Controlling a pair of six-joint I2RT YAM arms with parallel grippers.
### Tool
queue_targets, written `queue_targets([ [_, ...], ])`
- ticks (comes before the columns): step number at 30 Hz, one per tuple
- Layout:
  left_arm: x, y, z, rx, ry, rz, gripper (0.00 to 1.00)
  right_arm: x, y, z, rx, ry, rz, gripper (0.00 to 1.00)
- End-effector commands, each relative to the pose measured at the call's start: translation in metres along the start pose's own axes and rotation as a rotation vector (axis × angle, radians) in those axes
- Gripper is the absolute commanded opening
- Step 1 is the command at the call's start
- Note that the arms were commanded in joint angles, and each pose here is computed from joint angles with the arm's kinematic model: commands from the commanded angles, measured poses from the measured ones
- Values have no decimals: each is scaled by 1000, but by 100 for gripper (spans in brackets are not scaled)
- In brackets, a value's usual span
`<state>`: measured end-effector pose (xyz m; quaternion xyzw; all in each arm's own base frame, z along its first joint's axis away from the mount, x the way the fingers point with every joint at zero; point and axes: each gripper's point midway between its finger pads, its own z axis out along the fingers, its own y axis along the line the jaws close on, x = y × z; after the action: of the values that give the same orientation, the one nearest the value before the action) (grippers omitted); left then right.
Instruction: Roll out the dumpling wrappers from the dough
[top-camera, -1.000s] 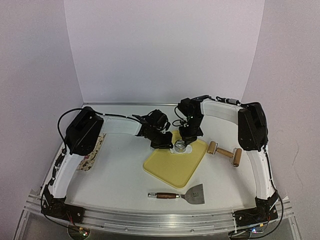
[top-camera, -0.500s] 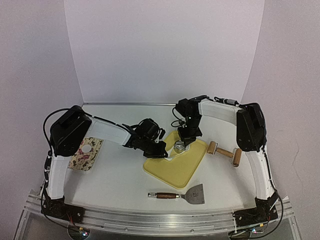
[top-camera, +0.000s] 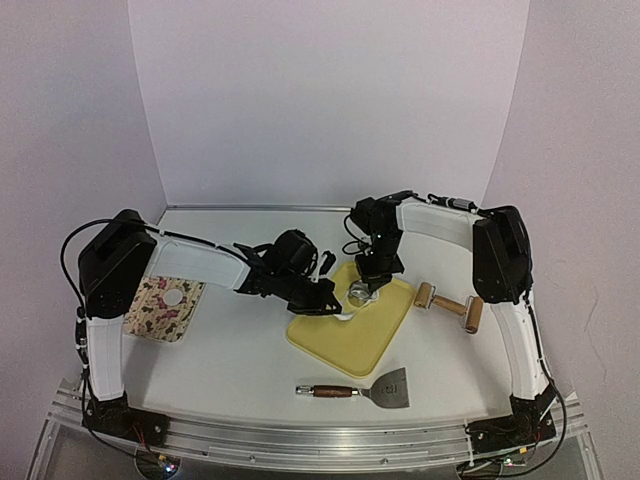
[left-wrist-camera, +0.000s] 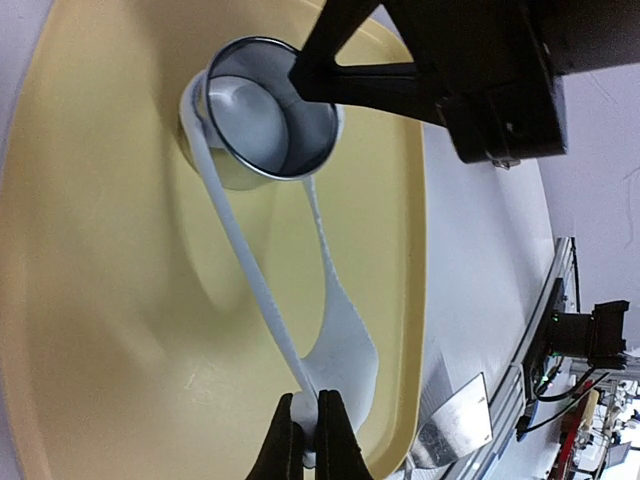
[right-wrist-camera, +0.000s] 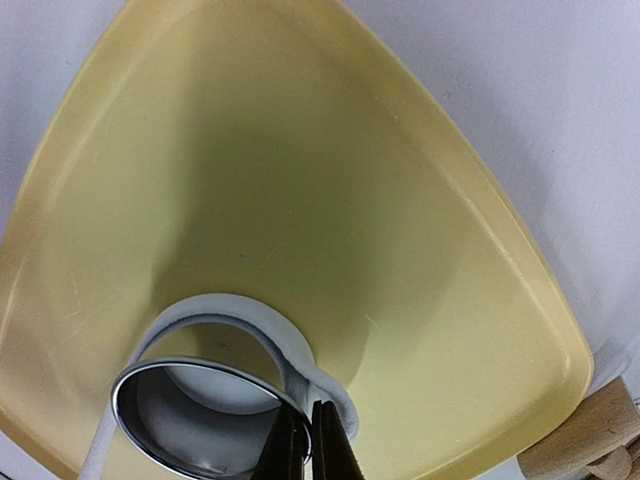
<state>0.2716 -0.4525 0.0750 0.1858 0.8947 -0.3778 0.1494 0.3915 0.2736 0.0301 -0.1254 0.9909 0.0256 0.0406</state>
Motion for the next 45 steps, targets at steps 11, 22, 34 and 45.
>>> queue_targets([
  [11,-93,-109,-27,197,-217,113,0,34,-28,43,129,157,26,0],
  [22,-88,-75,-32,69,-216,82,0,34,-24,41,109,158,33,0],
  [34,-20,-3,-31,-81,-70,-3,17,27,-16,34,67,141,38,0],
  [45,-33,5,-33,-113,-111,-13,66,23,-4,24,5,128,40,0],
])
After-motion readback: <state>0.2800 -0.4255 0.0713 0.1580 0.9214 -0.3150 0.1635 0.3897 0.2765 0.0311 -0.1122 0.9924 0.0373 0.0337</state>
